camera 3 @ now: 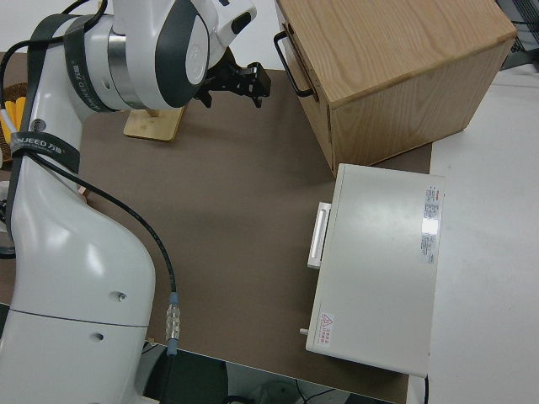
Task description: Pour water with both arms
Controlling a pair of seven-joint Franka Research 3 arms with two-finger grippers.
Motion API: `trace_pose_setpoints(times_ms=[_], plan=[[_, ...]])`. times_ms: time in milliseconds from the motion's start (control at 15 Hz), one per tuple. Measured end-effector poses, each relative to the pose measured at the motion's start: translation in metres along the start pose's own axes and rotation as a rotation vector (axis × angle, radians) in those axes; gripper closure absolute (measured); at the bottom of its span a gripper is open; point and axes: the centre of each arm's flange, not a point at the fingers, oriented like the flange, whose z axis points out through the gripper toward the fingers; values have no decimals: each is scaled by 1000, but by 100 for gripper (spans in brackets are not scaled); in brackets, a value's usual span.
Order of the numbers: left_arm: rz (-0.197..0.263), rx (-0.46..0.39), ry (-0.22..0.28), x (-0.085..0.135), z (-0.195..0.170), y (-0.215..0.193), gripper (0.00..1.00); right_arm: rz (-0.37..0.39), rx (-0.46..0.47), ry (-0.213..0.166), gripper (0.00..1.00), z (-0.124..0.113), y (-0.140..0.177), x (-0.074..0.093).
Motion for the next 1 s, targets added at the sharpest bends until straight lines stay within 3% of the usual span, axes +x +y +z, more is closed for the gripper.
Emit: trace_pose_setpoints(times_ms=[467, 1000], plan=[[-7, 0, 35, -5, -9, 2, 37, 0, 0, 0, 0, 0, 0, 0], [-40, -35, 192, -19, 5, -2, 37, 0, 0, 0, 0, 0, 0, 0]])
